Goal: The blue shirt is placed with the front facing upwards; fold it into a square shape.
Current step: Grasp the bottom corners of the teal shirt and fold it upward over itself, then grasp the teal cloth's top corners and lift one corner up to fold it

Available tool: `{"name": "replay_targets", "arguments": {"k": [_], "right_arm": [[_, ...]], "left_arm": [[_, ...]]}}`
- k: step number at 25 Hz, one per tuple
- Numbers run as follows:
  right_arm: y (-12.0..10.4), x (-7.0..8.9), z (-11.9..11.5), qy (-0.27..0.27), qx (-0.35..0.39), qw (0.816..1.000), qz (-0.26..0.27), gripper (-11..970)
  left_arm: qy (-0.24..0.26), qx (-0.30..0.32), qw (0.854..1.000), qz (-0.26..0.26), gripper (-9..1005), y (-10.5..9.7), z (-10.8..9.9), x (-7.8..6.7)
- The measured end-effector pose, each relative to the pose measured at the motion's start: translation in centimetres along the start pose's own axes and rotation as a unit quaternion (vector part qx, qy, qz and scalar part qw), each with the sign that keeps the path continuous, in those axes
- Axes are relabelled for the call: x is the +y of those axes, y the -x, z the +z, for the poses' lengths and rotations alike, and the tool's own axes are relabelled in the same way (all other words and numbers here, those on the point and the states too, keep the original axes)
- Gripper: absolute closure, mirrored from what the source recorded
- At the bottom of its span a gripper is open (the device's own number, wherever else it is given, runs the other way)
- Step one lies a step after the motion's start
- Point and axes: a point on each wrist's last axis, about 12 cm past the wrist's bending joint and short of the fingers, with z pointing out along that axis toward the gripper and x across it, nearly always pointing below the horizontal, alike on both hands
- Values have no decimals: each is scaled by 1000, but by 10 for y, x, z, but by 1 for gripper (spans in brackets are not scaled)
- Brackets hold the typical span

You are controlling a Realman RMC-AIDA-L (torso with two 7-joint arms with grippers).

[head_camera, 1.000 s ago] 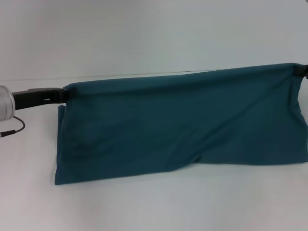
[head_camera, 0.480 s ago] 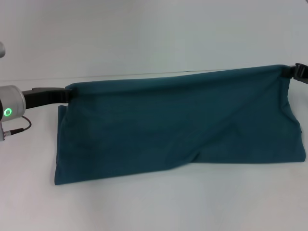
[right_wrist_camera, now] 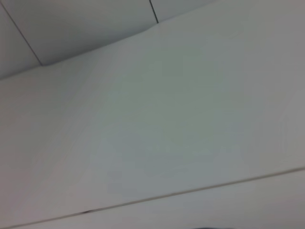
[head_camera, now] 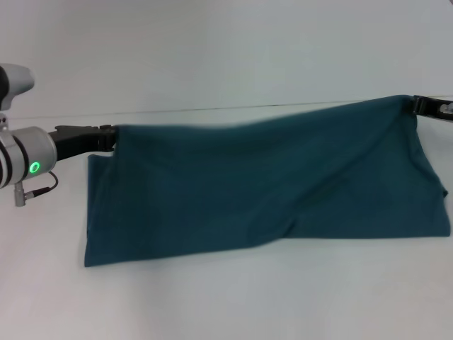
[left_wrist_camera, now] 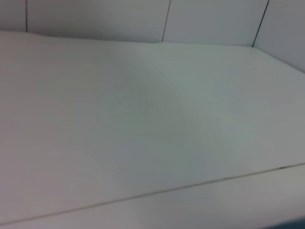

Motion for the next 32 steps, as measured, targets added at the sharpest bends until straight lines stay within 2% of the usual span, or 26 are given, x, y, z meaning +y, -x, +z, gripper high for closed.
{"name": "replay_targets", "arguments": {"k": [3,6,11,14,16,19,22,27,32], "right_arm": [[-3,5,7,-34,-14,999,-30,914],[-1,6,8,-43,-21,998,-35,914],[11,11,5,-32,-38,997,-64,698],[9,23,-7,17,-50,993,-109,569],[7,25,-9,26,-53,992,-114,483],[-6,27,-14,51,-55,991,-112,249],[-12,26,-16,63,-49,992,-103,213],[-19,25,-18,73,-44,992,-92,153],[-22,27,-17,82,-39,992,-91,116]], "left_arm": [[17,-9,1000,8,960,0,4,-5],[35,-13,999,12,847,1,5,-4],[34,-17,999,6,693,5,1,-2],[12,-2,1000,-25,613,4,-5,-1],[0,17,998,-56,560,2,-11,2],[-6,78,991,-107,438,-1,-23,7],[7,108,987,-116,295,-3,-28,10],[30,148,982,-115,117,-8,-28,11],[24,162,980,-110,117,-12,-27,6]]}}
